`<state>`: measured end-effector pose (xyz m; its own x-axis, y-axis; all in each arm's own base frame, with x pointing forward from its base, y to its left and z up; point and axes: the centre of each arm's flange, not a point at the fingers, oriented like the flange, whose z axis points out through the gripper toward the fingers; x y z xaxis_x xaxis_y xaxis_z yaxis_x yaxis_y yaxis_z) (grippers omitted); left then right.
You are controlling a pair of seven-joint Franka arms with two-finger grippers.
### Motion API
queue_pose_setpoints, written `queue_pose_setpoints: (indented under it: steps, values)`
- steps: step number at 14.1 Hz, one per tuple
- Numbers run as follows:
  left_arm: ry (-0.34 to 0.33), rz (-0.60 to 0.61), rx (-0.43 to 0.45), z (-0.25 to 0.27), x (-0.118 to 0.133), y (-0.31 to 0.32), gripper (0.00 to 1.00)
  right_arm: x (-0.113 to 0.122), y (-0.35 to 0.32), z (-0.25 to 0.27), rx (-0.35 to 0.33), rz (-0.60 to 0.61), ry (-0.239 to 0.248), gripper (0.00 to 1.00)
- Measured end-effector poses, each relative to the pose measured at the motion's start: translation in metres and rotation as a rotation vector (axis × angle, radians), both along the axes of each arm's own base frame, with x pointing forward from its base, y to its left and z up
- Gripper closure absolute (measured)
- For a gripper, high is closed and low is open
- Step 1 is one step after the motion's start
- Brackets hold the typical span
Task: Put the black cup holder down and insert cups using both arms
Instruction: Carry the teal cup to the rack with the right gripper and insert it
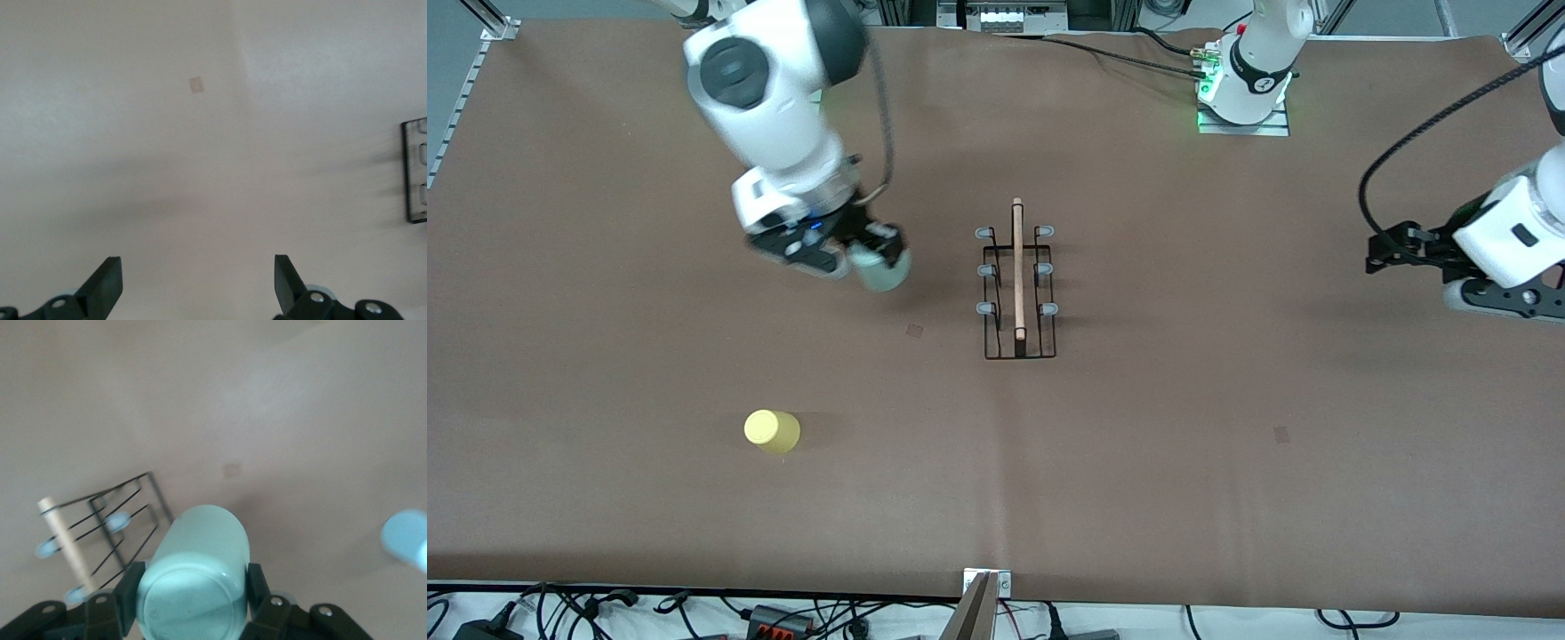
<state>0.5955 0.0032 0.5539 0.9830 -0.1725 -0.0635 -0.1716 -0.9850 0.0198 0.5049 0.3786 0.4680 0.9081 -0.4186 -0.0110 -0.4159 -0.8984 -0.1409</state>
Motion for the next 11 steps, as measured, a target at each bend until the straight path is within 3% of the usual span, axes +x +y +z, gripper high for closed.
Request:
queue_pose_setpoints:
  steps: [5,11]
  values:
    - [-0.104,-0.023,0.002,0.034,-0.043,0.007,0.0,-0.043,0.092,-0.033,0.06,-0.099,0.0,0.33]
    - [-0.116,-0.013,0.003,0.047,-0.051,0.014,0.0,-0.05,0.102,-0.084,0.001,-0.084,0.041,0.33]
